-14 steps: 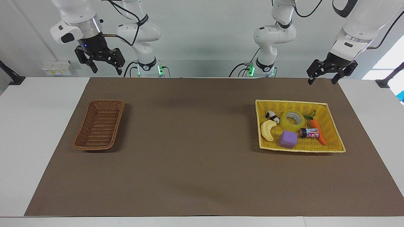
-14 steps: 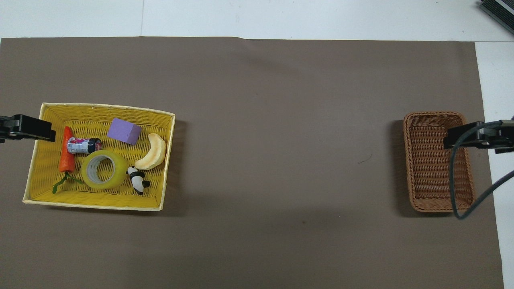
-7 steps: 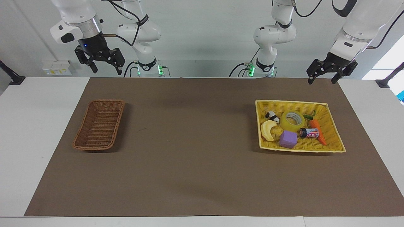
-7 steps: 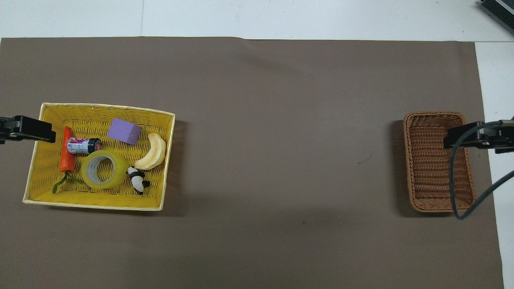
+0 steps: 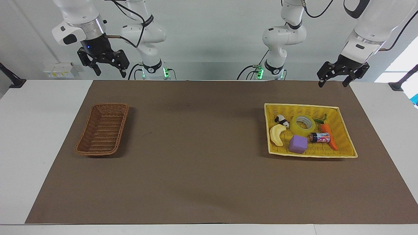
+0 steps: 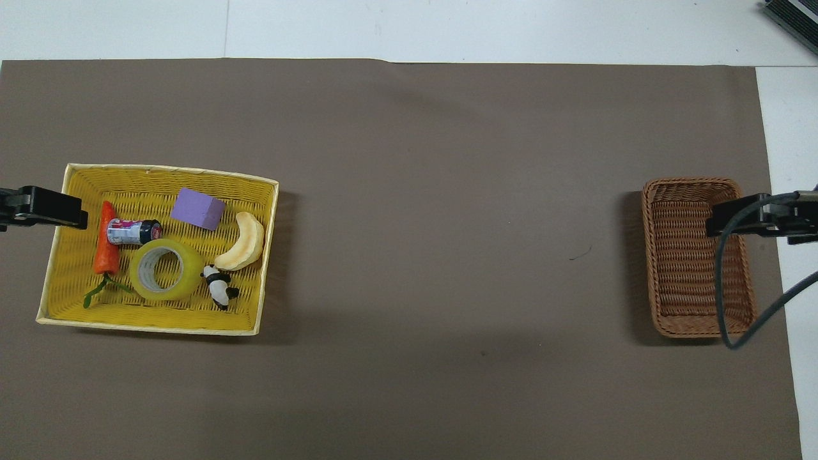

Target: Move tape to another basket

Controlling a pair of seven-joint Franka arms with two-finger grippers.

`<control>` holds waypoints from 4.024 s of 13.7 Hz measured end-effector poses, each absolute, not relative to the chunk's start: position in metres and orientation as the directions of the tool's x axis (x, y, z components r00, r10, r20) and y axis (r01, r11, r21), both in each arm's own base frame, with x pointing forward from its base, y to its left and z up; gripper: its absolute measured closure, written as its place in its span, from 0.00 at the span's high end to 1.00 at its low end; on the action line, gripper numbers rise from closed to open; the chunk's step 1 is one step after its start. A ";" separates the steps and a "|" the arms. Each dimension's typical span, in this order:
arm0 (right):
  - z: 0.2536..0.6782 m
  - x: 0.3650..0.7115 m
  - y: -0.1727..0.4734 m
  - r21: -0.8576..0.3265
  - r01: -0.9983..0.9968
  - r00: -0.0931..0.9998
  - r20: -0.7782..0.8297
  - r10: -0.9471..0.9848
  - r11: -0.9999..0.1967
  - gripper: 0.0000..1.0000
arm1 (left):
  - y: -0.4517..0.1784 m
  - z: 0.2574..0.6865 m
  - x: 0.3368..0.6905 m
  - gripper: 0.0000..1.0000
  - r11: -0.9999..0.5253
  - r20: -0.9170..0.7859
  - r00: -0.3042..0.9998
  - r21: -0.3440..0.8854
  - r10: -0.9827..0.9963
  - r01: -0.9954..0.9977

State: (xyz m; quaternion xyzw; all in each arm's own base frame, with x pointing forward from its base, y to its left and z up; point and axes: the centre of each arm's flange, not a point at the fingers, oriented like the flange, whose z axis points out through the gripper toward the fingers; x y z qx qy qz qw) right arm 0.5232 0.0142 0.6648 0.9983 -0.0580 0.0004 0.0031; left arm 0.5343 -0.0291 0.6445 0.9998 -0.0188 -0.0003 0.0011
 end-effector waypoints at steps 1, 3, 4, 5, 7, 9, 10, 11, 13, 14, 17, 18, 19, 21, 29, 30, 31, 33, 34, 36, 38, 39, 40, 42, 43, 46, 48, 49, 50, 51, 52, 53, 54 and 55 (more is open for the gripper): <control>0.665 0.523 0.014 0.006 -0.116 0.993 0.001 -0.116 -0.993 1.00 | -0.029 0.646 0.533 1.00 -0.999 -0.002 0.999 0.002 -0.037 -0.037; 0.665 0.523 0.014 0.006 -0.116 0.993 0.001 -0.116 -0.993 1.00 | -0.028 0.648 0.531 1.00 -0.999 -0.003 0.999 0.001 -0.036 -0.036; 0.665 0.523 0.014 0.006 -0.116 0.993 0.001 -0.116 -0.993 1.00 | -0.028 0.648 0.531 1.00 -0.999 -0.002 0.999 0.001 -0.035 -0.035; 0.665 0.523 0.014 0.006 -0.116 0.993 0.001 -0.116 -0.993 1.00 | -0.028 0.648 0.531 1.00 -0.999 -0.002 0.999 0.001 -0.035 -0.035; 0.665 0.523 0.014 0.006 -0.116 0.993 0.001 -0.116 -0.993 1.00 | -0.024 0.643 0.530 1.00 -1.000 -0.014 1.000 0.000 -0.025 -0.025; 0.665 0.523 0.015 0.006 -0.114 0.993 0.001 -0.114 -0.993 1.00 | -0.012 0.626 0.531 1.00 -1.000 -0.031 1.000 -0.001 -0.003 -0.003; 0.665 0.523 0.018 0.006 -0.109 0.994 0.001 -0.109 -0.994 1.00 | -0.006 0.616 0.531 1.00 -1.000 -0.034 0.999 -0.001 0.008 0.008; 0.665 0.523 0.020 0.006 -0.105 0.995 0.002 -0.105 -0.994 1.00 | 0.000 0.604 0.532 1.00 -1.000 -0.036 0.999 -0.002 0.018 0.018; 0.665 0.523 0.019 0.006 -0.108 0.994 0.002 -0.108 -0.994 1.00 | 0.007 0.578 0.533 1.00 -0.999 -0.036 0.999 -0.002 0.032 0.032; 0.665 0.523 0.017 0.005 -0.110 0.994 0.002 -0.110 -0.994 1.00 | 0.011 0.565 0.534 1.00 -0.999 -0.035 0.999 -0.003 0.039 0.039; 0.665 0.523 0.018 0.005 -0.109 0.994 0.002 -0.109 -0.994 1.00 | 0.022 0.528 0.533 1.00 -0.998 -0.038 0.998 -0.003 0.059 0.059; 0.666 0.523 0.018 0.005 -0.109 0.994 0.003 -0.109 -0.994 1.00 | 0.023 0.517 0.533 1.00 -0.998 -0.035 0.998 -0.003 0.061 0.061; 0.666 0.523 0.017 0.005 -0.111 0.994 0.003 -0.111 -0.994 1.00 | 0.023 0.505 0.532 1.00 -0.998 -0.030 0.998 -0.003 0.061 0.061; 0.666 0.523 0.014 0.005 -0.115 0.993 0.002 -0.115 -0.993 1.00 | 0.023 0.477 0.531 1.00 -0.998 -0.018 0.998 -0.003 0.061 0.061; 0.664 0.533 0.024 -0.020 -0.099 0.994 0.054 -0.100 -0.995 1.00 | 0.027 0.358 0.511 0.92 -0.998 -0.082 0.994 0.005 0.068 0.069; 0.662 0.533 0.026 -0.030 -0.098 0.994 0.049 -0.100 -0.995 1.00 | 0.026 0.346 0.506 0.92 -0.998 -0.081 0.994 0.005 0.068 0.069; 0.661 0.533 0.027 -0.035 -0.097 0.994 0.045 -0.098 -0.995 1.00 | 0.026 0.336 0.502 0.81 -0.998 -0.084 0.994 0.006 0.067 0.068; 0.660 0.533 0.028 -0.040 -0.095 0.994 0.042 -0.096 -0.995 1.00 | 0.025 0.327 0.499 0.54 -0.998 -0.093 0.994 0.006 0.065 0.066; 0.660 0.533 0.029 -0.041 -0.093 0.995 0.042 -0.095 -0.995 1.00 | 0.025 0.325 0.499 0.44 -0.998 -0.094 0.993 0.006 0.065 0.066; 0.660 0.533 0.031 -0.042 -0.090 0.995 0.042 -0.092 -0.995 1.00 | 0.025 0.323 0.499 0.32 -0.998 -0.094 0.994 0.007 0.063 0.064; 0.660 0.533 0.032 -0.042 -0.088 0.995 0.042 -0.090 -0.995 1.00 | 0.026 0.323 0.500 0.22 -0.998 -0.088 0.994 0.007 0.062 0.063; 0.660 0.533 0.032 -0.044 -0.088 0.995 0.042 -0.090 -0.995 1.00 | 0.026 0.323 0.501 0.22 -0.998 -0.090 0.994 0.007 0.062 0.063; 0.660 0.533 0.033 -0.051 -0.087 0.995 0.040 -0.089 -0.995 1.00 | 0.026 0.324 0.502 0.22 -0.998 -0.099 0.993 0.008 0.062 0.063; 0.659 0.533 0.037 -0.082 -0.085 0.996 0.033 -0.088 -0.993 1.00 | 0.027 0.333 0.512 0.22 -0.998 -0.125 0.990 0.010 0.063 0.065; 0.658 0.533 0.039 -0.094 -0.083 0.996 0.029 -0.086 -0.992 1.00 | 0.028 0.343 0.518 0.22 -0.998 -0.129 0.990 0.010 0.063 0.065; 0.655 0.531 0.055 -0.114 -0.057 0.998 0.019 -0.059 -0.992 1.00 | 0.027 0.372 0.533 0.22 -0.998 -0.127 0.990 0.011 0.060 0.062; 0.650 0.530 0.075 -0.190 -0.035 0.999 -0.002 -0.035 -0.981 1.00 | 0.025 0.390 0.540 0.22 -0.998 -0.128 0.990 0.011 0.055 0.057; 0.646 0.530 0.083 -0.239 -0.032 0.999 -0.012 -0.030 -0.971 1.00 | 0.025 0.398 0.543 0.22 -0.998 -0.132 0.990 0.012 0.054 0.056; 0.642 0.531 0.092 -0.289 -0.037 0.999 -0.019 -0.033 -0.957 1.00 | 0.025 0.407 0.546 0.22 -0.998 -0.135 0.989 0.012 0.053 0.055; 0.638 0.532 0.101 -0.328 -0.057 0.998 -0.023 -0.053 -0.943 1.00 | 0.025 0.418 0.549 0.22 -0.998 -0.139 0.989 0.012 0.053 0.055; 0.636 0.534 0.111 -0.365 -0.088 0.996 -0.029 -0.083 -0.927 1.00 | 0.025 0.430 0.551 0.22 -0.998 -0.143 0.988 0.012 0.052 0.054; 0.634 0.536 0.122 -0.404 -0.119 0.993 -0.040 -0.113 -0.907 1.00 | 0.024 0.443 0.554 0.22 -0.999 -0.148 0.988 0.012 0.050 0.053; 0.629 0.536 0.134 -0.435 -0.140 0.990 -0.056 -0.128 -0.890 1.00 | 0.023 0.453 0.555 0.22 -0.999 -0.152 0.987 0.016 0.049 0.052; 0.623 0.536 0.147 -0.460 -0.150 0.989 -0.070 -0.133 -0.875 1.00 | 0.020 0.459 0.556 0.22 -0.998 -0.153 0.987 0.031 0.050 0.055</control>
